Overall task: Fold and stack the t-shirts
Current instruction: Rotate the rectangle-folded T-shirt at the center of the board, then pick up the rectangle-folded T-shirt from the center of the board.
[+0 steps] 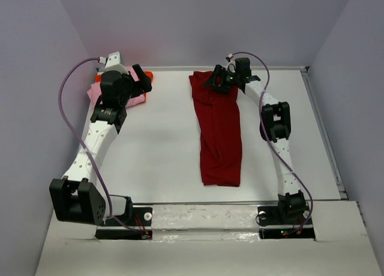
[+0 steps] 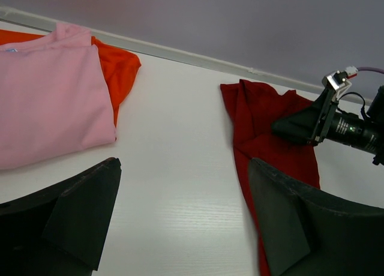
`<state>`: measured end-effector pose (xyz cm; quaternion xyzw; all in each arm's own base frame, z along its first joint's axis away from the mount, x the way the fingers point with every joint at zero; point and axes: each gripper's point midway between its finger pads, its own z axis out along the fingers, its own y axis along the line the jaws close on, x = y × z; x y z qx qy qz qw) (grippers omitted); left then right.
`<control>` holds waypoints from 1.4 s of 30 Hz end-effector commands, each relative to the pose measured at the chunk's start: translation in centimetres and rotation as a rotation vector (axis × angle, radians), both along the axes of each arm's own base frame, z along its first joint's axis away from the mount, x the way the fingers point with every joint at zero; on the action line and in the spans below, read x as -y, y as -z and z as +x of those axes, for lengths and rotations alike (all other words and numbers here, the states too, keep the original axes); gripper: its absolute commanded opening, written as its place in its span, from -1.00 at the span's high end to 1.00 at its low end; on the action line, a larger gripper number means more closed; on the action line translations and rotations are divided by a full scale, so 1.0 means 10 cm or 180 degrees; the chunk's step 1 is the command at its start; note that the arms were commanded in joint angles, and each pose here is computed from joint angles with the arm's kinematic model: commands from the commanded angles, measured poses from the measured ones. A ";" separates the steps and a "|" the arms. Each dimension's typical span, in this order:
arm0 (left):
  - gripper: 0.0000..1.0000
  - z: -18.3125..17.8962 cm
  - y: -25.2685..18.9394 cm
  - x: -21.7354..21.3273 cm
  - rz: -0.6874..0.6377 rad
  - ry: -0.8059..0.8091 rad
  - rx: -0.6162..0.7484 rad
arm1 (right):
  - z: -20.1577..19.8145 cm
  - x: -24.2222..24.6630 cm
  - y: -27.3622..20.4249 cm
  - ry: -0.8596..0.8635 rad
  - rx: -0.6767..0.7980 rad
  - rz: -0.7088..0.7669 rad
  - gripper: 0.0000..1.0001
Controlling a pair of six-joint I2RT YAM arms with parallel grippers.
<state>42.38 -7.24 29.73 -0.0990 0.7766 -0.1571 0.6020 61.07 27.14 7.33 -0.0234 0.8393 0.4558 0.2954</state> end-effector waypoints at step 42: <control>-0.78 -2.27 1.41 1.54 -0.1436 0.1704 -0.1212 | -4.09 1.30 -0.44 0.1181 -0.0432 -0.1506 -0.83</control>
